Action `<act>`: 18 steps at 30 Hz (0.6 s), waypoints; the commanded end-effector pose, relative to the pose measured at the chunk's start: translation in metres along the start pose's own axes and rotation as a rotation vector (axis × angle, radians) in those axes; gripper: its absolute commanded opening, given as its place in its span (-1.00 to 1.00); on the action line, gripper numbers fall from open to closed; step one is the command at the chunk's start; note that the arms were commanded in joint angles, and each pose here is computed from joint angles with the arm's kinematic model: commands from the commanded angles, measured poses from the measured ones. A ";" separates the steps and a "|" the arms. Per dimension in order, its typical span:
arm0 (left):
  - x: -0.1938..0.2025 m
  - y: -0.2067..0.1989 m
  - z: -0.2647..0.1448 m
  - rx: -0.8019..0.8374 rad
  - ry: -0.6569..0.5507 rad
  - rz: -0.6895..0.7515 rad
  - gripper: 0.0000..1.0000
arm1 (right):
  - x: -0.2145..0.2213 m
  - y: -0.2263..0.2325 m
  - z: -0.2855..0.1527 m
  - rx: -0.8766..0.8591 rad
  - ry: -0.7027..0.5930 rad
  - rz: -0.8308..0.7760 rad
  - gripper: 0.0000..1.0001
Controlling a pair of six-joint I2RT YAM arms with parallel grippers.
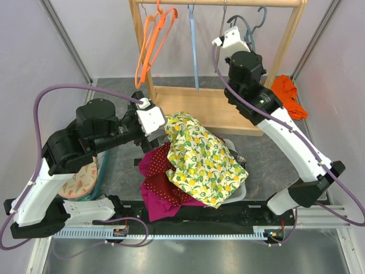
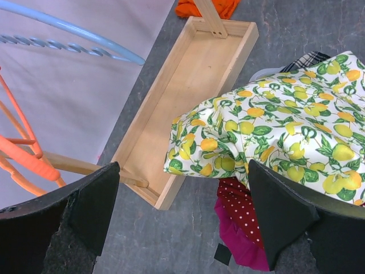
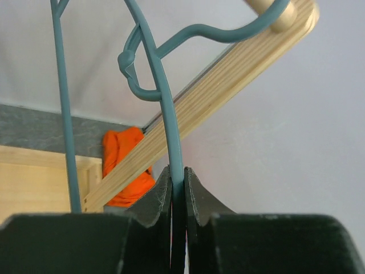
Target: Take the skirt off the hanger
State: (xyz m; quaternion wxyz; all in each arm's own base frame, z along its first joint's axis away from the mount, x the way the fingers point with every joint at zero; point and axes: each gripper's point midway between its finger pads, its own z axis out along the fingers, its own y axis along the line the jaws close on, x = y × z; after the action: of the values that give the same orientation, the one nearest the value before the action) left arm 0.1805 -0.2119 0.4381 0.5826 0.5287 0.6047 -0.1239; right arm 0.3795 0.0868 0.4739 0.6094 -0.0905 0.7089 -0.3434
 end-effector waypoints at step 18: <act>0.006 -0.001 0.005 -0.002 0.030 -0.067 0.99 | -0.043 -0.010 0.030 0.265 -0.002 -0.087 -1.00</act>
State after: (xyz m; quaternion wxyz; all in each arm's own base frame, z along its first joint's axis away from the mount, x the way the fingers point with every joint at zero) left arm 0.1803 -0.2104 0.4292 0.5682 0.5253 0.6206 -0.1263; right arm 0.4097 0.1028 0.5010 0.5957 -0.0663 0.6580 -0.4558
